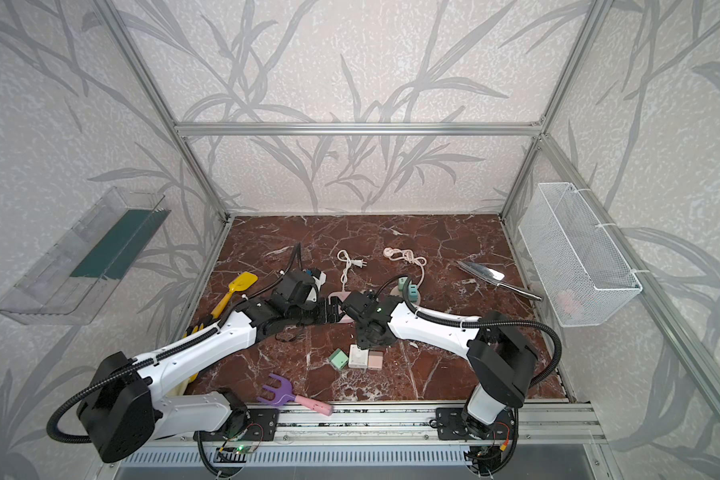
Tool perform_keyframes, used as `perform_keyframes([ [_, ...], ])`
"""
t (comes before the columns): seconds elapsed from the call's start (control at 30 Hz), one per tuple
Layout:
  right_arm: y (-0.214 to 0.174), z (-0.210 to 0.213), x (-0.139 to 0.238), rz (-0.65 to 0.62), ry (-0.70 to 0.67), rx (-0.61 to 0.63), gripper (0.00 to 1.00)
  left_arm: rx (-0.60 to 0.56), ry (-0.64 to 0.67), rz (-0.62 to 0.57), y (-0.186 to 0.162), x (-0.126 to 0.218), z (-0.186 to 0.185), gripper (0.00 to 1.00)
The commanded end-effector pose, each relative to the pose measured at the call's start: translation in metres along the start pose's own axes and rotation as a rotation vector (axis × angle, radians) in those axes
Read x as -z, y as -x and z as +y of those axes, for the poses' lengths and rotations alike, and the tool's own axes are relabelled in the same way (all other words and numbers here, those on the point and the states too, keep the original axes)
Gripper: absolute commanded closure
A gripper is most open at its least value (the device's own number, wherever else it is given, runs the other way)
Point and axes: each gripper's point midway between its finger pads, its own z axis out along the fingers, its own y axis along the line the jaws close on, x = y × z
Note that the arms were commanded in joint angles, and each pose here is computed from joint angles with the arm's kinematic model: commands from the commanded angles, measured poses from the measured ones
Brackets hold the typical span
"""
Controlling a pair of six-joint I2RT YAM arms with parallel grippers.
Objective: Insert the plug
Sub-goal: 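Move the right gripper toward the white and pink adapters nearer the robot, then lower the right gripper onto the pale pink adapter, close and lift it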
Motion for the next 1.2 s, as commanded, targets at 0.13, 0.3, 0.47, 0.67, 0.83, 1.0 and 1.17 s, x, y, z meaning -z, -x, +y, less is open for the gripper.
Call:
perform_keyframes([
  [0.13,-0.004,-0.002,0.005,-0.006,-0.043,0.006,0.57,-0.011,-0.015,-0.036,0.006,0.015,-0.006,0.14],
  [0.3,-0.012,-0.003,-0.008,0.013,-0.027,-0.005,0.57,0.005,-0.004,-0.023,0.001,0.012,-0.002,0.14],
  [0.47,-0.021,-0.002,-0.020,0.055,-0.024,-0.003,0.57,0.023,0.012,-0.009,-0.007,0.009,0.005,0.14],
  [0.67,-0.030,-0.010,-0.021,0.074,-0.040,-0.023,0.57,0.045,0.014,0.001,-0.014,0.006,0.011,0.14],
  [0.83,-0.038,-0.019,-0.013,0.073,-0.039,-0.039,0.56,0.044,0.013,0.002,-0.014,0.006,0.011,0.15],
  [1.0,-0.057,-0.022,-0.014,0.101,-0.051,-0.029,0.56,0.047,0.014,0.005,-0.016,0.005,0.012,0.15],
  [1.17,-0.063,-0.017,-0.020,0.117,-0.043,-0.026,0.56,0.050,0.011,-0.004,-0.017,0.007,0.013,0.15],
])
